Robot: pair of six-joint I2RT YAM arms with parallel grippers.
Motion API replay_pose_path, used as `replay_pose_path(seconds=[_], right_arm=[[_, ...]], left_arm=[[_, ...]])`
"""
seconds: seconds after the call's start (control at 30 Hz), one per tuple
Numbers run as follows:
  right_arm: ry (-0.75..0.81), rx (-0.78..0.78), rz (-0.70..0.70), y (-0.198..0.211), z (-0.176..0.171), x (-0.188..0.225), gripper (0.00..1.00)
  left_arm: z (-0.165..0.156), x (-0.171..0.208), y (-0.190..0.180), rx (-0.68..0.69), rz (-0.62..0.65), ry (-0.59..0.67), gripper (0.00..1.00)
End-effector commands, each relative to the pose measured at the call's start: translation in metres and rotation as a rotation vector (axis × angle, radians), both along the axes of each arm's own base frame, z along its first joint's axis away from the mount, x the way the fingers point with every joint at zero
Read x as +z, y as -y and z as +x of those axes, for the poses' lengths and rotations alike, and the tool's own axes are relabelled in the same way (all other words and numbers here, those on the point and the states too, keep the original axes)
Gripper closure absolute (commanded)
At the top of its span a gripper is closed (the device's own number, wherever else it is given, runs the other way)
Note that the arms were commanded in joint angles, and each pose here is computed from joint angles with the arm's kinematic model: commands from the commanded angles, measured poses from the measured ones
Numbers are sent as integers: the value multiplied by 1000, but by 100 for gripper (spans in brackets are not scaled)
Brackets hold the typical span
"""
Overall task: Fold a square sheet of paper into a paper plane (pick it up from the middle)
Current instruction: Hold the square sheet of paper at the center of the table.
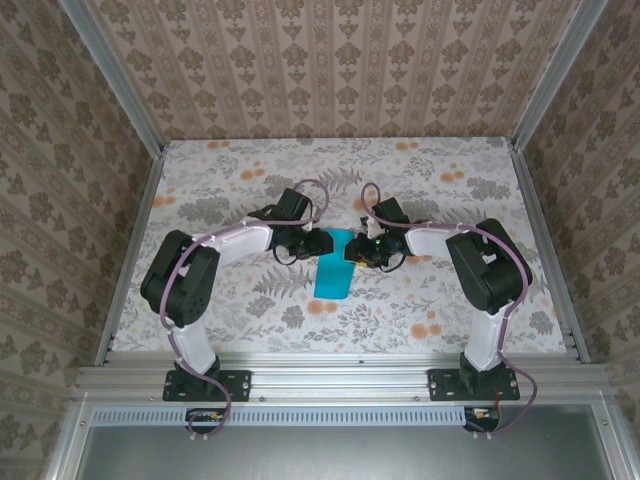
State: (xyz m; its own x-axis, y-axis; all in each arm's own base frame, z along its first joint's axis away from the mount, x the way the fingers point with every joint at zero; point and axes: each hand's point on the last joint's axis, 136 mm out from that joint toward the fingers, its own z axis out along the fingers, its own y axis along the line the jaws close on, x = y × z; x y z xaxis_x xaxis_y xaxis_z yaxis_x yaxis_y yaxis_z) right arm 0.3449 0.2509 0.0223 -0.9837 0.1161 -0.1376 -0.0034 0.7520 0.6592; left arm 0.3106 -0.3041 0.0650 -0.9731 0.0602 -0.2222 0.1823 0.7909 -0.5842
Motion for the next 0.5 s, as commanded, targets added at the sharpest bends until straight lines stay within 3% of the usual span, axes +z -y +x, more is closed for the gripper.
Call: replay_pose_path(seconds=[0.0, 0.47], right_arm=[[-38, 1, -41, 2, -6, -12, 68], [-35, 5, -26, -1, -7, -10, 67]], left_arm=[[2, -6, 9, -26, -5, -8, 64], [-5, -46, 2, -49, 79, -62, 70]])
